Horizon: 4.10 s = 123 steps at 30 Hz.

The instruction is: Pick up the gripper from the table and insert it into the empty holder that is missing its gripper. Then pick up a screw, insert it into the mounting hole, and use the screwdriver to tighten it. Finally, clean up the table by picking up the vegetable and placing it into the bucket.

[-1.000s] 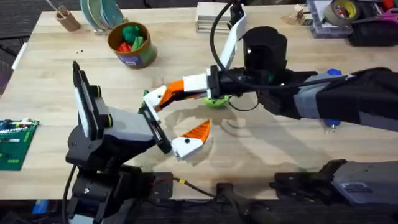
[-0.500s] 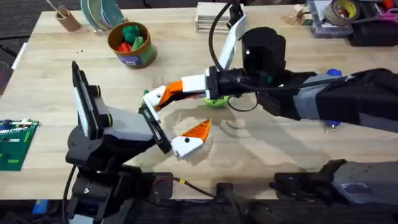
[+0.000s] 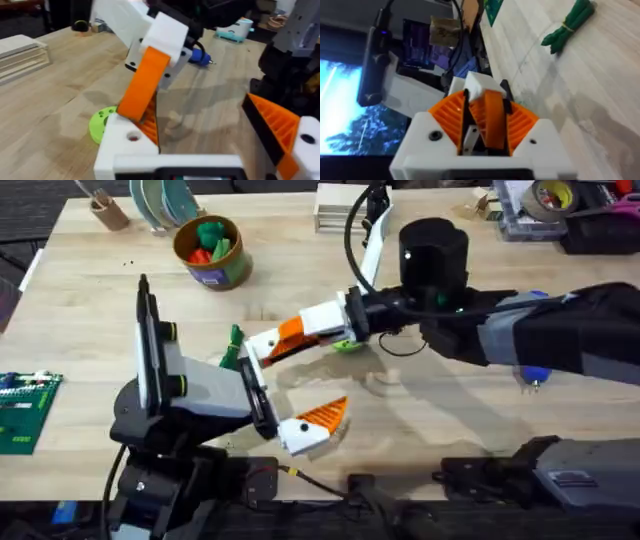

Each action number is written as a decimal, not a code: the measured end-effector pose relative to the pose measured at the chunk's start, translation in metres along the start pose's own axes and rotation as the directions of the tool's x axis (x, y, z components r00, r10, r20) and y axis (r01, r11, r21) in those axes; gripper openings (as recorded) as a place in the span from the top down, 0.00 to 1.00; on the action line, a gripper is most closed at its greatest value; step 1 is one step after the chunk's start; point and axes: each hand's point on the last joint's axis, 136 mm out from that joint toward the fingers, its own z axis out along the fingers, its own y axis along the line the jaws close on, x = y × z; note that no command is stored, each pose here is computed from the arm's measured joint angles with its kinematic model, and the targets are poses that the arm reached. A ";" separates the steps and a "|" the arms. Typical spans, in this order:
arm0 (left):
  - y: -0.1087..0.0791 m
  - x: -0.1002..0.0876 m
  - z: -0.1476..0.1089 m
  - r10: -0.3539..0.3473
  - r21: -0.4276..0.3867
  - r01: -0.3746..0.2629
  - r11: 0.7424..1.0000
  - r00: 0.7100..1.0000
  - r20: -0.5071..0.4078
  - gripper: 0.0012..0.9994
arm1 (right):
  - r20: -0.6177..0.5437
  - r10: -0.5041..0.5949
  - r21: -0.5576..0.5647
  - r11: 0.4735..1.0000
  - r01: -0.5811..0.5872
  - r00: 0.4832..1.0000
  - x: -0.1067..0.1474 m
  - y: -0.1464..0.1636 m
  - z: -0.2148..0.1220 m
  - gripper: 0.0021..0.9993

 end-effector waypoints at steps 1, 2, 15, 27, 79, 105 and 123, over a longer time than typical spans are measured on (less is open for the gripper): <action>-0.002 0.000 0.000 -0.001 0.010 0.001 1.000 1.000 -0.001 0.01 | -0.007 0.002 -0.008 1.000 -0.002 1.000 0.001 0.001 -0.002 0.58; -0.005 0.001 0.000 -0.001 0.029 0.001 1.000 1.000 -0.003 0.01 | -0.011 0.000 -0.016 1.000 0.000 1.000 0.000 0.002 -0.003 0.51; -0.033 0.005 -0.001 -0.012 0.185 0.016 0.983 1.000 -0.022 0.01 | 0.097 -0.016 0.011 1.000 0.015 0.995 -0.033 -0.010 -0.036 0.05; -0.030 0.005 -0.001 -0.012 0.169 0.015 0.985 1.000 -0.021 0.01 | 0.355 -0.103 0.238 0.971 0.017 0.929 -0.085 -0.052 -0.074 0.04; -0.015 0.003 0.001 -0.004 0.080 0.004 0.997 1.000 -0.010 0.01 | -0.243 -0.262 0.854 0.400 0.334 0.934 -0.006 -0.134 -0.119 0.07; -0.015 0.003 0.001 -0.004 0.080 0.004 0.997 1.000 -0.010 0.01 | -0.278 -0.215 0.861 0.377 0.342 0.936 -0.012 -0.148 -0.110 0.20; -0.015 0.003 0.001 -0.003 0.080 0.004 0.997 1.000 -0.010 0.01 | -0.269 -0.219 0.865 0.373 0.335 0.938 -0.015 -0.151 -0.109 0.58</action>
